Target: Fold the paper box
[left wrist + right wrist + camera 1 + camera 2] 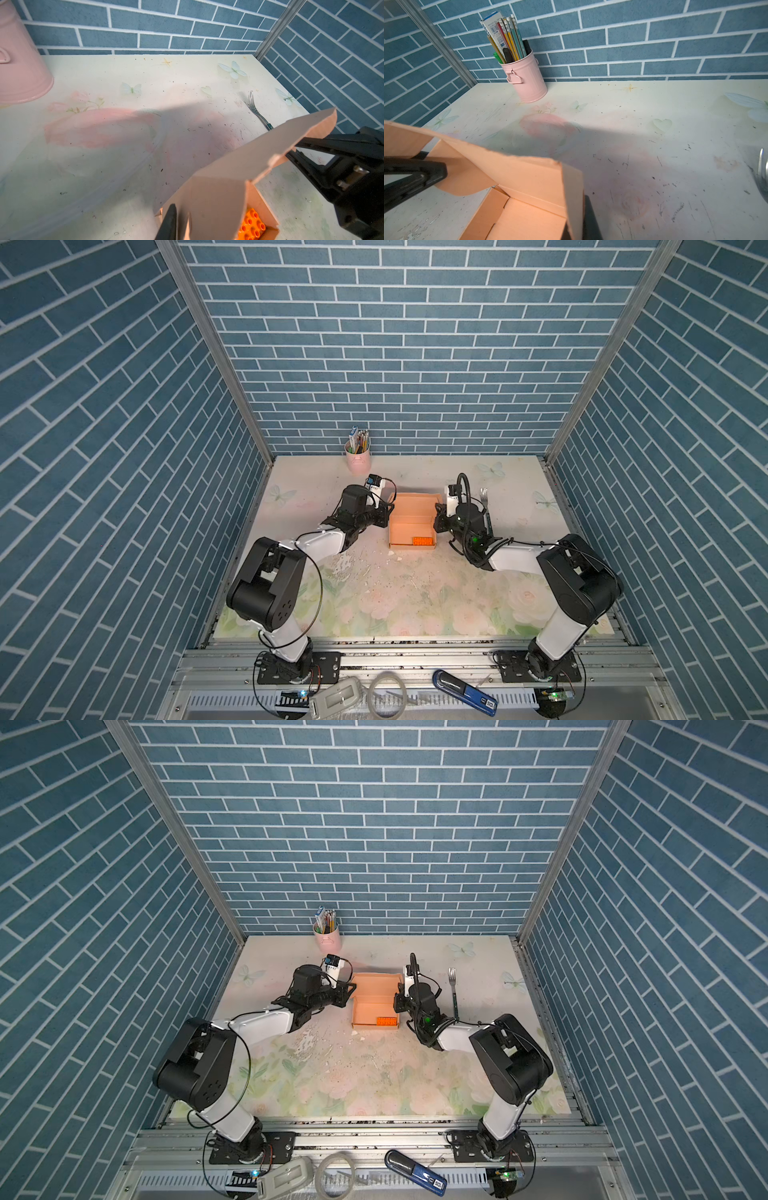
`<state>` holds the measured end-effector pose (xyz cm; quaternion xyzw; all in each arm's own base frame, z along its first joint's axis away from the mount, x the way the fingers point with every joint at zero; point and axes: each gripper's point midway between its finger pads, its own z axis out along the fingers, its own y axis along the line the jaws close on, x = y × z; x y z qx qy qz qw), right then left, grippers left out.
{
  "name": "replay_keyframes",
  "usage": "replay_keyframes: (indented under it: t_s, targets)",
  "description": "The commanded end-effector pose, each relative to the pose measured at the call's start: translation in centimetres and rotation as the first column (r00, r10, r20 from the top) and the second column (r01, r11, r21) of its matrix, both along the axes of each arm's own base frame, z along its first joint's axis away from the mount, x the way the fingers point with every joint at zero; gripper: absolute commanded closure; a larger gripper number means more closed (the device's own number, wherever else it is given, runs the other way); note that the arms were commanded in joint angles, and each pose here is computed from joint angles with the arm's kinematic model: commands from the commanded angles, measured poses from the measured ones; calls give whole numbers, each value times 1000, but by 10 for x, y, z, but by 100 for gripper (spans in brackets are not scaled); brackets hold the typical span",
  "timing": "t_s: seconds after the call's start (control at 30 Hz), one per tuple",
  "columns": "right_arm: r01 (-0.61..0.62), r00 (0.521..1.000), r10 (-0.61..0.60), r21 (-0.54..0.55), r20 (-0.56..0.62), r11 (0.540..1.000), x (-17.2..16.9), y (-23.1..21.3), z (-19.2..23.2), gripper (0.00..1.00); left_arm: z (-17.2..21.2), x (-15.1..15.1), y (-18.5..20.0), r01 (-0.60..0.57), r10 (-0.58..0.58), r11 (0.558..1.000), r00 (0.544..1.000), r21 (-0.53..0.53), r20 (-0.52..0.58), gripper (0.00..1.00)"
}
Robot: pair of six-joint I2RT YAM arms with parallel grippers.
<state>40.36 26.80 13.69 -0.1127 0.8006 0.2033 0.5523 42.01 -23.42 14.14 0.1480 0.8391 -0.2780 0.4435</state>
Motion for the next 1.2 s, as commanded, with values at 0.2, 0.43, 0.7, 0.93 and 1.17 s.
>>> replay_keyframes:
  t_s: [0.2, 0.43, 0.7, 0.93, 1.17]
  targets:
    - [6, 999, -6, -11, 35, 1000, 7, 1, 19, 100, 6, 3, -6, 5, -5, 1000, 1000, 21, 10, 97]
    - [30, 999, -30, -27, 24, 999, 5, 1, 18, 100, -2, 0, -17, -55, 55, 998, 998, 37, 5, 100]
    - [39, 997, -37, -23, 65, 999, -2, 7, 24, 100, 13, -2, -12, -198, 196, 980, 974, 8, 116, 100]
    - [40, 992, -40, 2, 122, 999, -7, 13, 26, 100, 18, -8, -18, -258, 255, 966, 943, -14, 214, 100]
    - [23, 985, -29, 36, 172, 999, -11, 15, 26, 100, 28, -13, -22, -286, 297, 955, 908, -81, 294, 100]
